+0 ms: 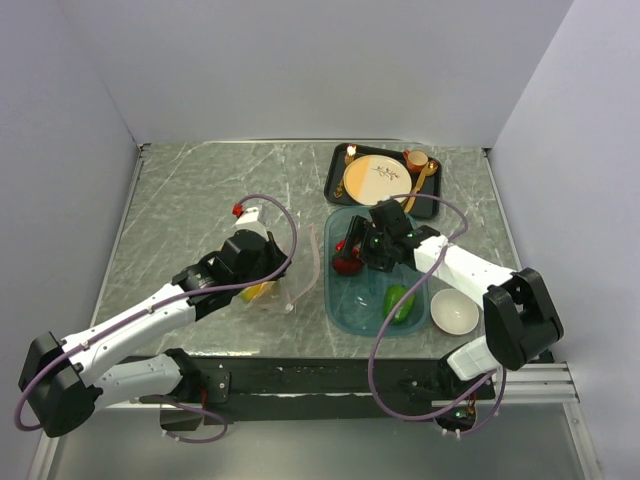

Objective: Place the food in the zip-top bag and seal the zipper
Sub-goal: Pick up the fake fruit from the bin, then place the fake fruit in the zipper food storage bag.

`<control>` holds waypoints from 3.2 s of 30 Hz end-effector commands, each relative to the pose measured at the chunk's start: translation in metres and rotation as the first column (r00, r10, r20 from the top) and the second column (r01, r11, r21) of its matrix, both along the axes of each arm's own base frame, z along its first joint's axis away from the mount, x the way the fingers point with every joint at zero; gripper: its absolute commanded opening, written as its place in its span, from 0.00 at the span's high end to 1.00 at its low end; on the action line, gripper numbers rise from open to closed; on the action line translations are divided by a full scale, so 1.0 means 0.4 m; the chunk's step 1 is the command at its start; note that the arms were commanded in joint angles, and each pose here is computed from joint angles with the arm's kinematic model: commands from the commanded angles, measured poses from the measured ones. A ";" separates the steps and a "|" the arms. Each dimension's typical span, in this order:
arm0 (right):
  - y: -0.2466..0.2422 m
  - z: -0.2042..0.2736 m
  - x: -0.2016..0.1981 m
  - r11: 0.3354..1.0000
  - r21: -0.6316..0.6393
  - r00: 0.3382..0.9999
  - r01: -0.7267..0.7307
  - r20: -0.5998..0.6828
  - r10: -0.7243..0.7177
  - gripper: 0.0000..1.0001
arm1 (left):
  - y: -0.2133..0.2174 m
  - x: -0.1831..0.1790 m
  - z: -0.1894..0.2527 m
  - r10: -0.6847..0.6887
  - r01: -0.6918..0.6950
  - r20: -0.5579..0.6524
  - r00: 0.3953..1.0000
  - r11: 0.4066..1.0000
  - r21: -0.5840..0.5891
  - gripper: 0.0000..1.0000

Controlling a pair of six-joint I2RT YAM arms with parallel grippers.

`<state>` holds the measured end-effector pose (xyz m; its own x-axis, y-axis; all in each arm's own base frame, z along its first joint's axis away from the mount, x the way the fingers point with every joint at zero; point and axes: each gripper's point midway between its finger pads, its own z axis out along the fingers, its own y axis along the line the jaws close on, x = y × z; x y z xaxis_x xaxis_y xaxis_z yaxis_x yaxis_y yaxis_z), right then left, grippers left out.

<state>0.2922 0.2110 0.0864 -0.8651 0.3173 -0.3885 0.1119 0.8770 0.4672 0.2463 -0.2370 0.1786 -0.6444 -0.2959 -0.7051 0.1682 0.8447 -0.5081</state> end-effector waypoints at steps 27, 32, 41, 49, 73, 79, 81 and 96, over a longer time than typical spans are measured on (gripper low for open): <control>0.009 -0.004 0.037 0.998 -0.004 0.998 0.056 0.015 -0.056 0.72 | -0.002 0.010 0.038 0.013 -0.012 0.038 0.999 1.000 -0.027 0.99; -0.007 0.022 0.031 0.999 -0.013 0.997 0.047 0.057 -0.047 0.75 | -0.009 0.010 0.042 0.002 -0.001 0.039 0.999 1.000 -0.030 0.99; -0.013 0.061 0.026 0.999 -0.017 0.996 0.028 0.091 -0.027 0.85 | -0.013 0.012 0.045 0.002 -0.001 0.039 0.999 0.999 -0.032 0.99; 0.008 0.200 -0.014 0.993 0.110 0.966 -0.045 0.258 0.015 0.80 | -0.015 0.013 0.041 -0.005 0.006 0.036 0.999 1.000 -0.022 0.99; 0.249 0.301 -0.122 0.934 0.072 0.892 -0.350 0.331 0.308 0.75 | -0.018 0.011 0.058 -0.001 0.003 0.037 0.999 0.999 -0.045 0.99; 0.265 0.287 -0.110 0.935 0.031 0.892 -0.352 0.313 0.326 0.56 | -0.010 0.011 0.056 0.009 -0.007 0.037 0.999 0.999 -0.041 0.99; 0.261 0.296 -0.107 0.939 0.019 0.892 -0.343 0.319 0.319 0.46 | -0.010 0.011 0.056 0.009 -0.007 0.038 0.999 0.999 -0.042 0.99; 0.158 0.335 -0.081 0.982 -0.047 0.905 -0.181 0.382 0.185 0.01 | 0.002 0.010 0.095 0.029 -0.024 0.067 0.997 0.997 -0.067 0.99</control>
